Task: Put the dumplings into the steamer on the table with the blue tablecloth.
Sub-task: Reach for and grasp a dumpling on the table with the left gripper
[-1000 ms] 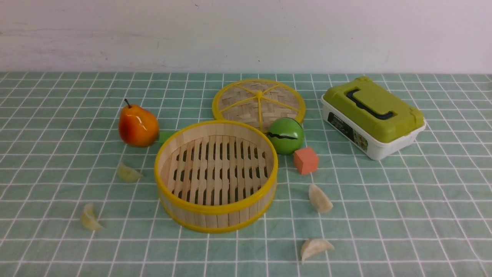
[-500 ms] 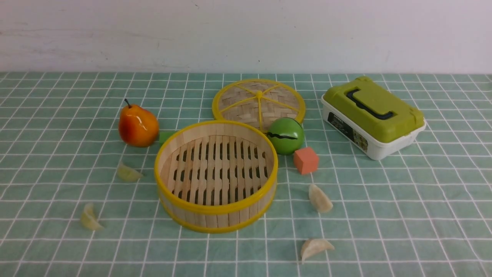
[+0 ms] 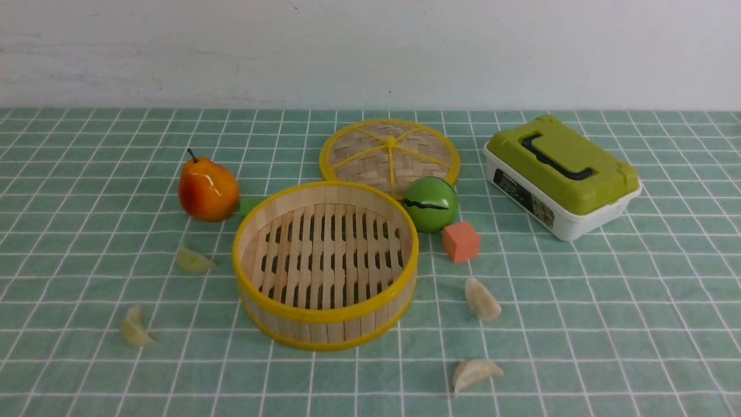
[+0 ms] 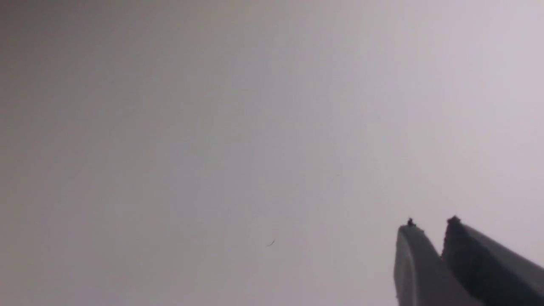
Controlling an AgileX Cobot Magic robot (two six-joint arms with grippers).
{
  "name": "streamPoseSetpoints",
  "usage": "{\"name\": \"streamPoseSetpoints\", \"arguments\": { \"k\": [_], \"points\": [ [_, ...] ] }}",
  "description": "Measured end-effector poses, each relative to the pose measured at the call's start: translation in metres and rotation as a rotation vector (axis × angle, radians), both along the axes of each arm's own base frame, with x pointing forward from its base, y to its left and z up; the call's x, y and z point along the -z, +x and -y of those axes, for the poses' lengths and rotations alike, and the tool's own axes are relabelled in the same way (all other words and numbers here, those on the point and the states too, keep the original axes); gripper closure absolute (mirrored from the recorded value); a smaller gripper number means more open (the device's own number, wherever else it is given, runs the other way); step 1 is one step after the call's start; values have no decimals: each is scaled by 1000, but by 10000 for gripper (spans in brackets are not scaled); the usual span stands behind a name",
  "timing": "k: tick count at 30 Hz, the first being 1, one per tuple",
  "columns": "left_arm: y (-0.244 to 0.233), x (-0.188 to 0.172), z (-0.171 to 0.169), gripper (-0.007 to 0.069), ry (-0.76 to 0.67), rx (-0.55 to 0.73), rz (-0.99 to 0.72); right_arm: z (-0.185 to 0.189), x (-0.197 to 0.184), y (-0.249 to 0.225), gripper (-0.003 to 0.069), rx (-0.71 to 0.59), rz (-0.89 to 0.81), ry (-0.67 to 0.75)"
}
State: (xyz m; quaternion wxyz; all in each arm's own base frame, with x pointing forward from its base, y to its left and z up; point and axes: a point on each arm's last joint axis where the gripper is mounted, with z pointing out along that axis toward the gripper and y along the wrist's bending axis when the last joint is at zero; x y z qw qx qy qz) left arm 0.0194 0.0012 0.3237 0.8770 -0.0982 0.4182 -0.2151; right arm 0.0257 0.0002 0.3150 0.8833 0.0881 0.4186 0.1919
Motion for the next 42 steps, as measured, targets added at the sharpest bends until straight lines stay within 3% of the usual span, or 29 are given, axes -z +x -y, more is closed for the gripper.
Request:
{"name": "streamPoseSetpoints", "arguments": {
  "k": [1,6,10,11,13,15,20,24,32,36,38,42],
  "points": [
    [-1,-17,0,563,25,-14,-41,0,-15,2,665,32,-42,-46],
    [40,-58,3,563,69,-21,-270,0,-33,35,676,123,-365,-232],
    [99,-43,7,598,25,42,-681,0,-8,71,673,88,-737,-265],
    [119,-31,10,617,6,67,-854,-1,4,78,672,59,-859,-247],
    [134,-22,11,630,-6,85,-975,-2,12,84,671,30,-949,-227],
    [165,-5,17,639,-34,127,-1213,-7,34,92,671,-49,-1169,-221],
    [220,-5,24,639,0,189,-1359,-15,57,100,670,-180,-1394,-313],
    [269,-8,28,639,33,217,-1406,-25,62,108,667,-262,-1395,-409],
    [342,35,32,585,124,212,-1692,-39,71,115,664,-340,-1380,-514],
    [368,62,40,450,172,114,-1789,-43,70,116,662,-346,-1353,-524],
    [381,80,48,335,182,55,-1815,-43,69,116,662,-343,-1345,-520],
    [399,110,51,176,104,-20,-1847,-43,68,117,661,-336,-1333,-517]
  ]
}}
